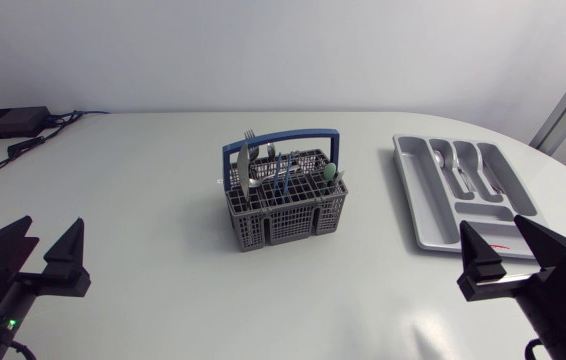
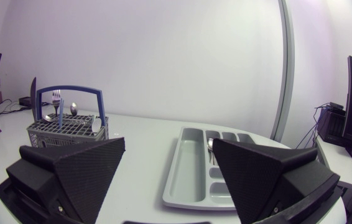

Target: Unload the cutlery basket into the drawer organizer.

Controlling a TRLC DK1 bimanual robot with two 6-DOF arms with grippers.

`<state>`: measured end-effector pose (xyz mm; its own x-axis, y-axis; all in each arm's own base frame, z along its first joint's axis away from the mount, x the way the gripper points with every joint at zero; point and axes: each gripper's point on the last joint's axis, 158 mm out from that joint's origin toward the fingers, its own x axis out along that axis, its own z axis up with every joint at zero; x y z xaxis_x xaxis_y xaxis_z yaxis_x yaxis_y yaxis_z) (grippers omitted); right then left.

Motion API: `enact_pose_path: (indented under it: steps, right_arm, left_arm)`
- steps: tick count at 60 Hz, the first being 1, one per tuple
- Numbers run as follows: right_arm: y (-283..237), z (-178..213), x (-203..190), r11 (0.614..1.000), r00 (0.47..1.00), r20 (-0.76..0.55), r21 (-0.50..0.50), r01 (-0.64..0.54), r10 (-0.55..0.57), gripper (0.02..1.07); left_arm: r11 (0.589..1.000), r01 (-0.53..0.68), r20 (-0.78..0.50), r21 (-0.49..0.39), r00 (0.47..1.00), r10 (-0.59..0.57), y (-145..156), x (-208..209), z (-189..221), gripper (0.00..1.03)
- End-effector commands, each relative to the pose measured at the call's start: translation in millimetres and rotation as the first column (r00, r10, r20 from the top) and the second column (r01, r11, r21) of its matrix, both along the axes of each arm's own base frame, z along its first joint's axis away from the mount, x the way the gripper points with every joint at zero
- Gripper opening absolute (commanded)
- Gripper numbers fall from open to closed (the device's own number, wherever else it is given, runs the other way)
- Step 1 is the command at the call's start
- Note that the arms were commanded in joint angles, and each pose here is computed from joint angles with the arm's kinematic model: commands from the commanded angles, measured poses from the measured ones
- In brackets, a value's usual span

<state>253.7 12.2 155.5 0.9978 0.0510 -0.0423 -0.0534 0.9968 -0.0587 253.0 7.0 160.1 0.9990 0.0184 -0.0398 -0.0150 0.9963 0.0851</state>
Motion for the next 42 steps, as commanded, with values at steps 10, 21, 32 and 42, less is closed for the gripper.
enact_pose_path:
  steps: [10,21,32,42]
  right_arm:
    - [2.1,-7.6,-0.2,1.0,1.0,-0.02,0.011,-0.007,0.007,1.03]
    - [1.3,-8.4,-0.1,1.0,1.0,-0.023,0.011,-0.004,0.004,1.03]
    - [2.9,-8.4,-0.2,1.0,1.0,-0.023,0.012,-0.01,0.01,1.03]
    - [2.5,-0.8,-0.5,1.0,1.0,-0.001,0.012,-0.009,0.009,1.03]
  left_arm:
    - [1.0,-0.001,0.017,0.0,1.0,0.001,0.1,0.6,-1.4,0.99]
    - [1.0,-0.006,0.013,-0.009,1.0,0.006,1.3,0.5,-2.5,0.99]
    - [1.0,-0.006,0.007,-0.013,1.0,0.006,1.3,0.4,-3.7,0.99]
    - [1.0,-0.012,0.062,-0.013,0.998,0.013,2.5,-1.5,18.5,0.99]
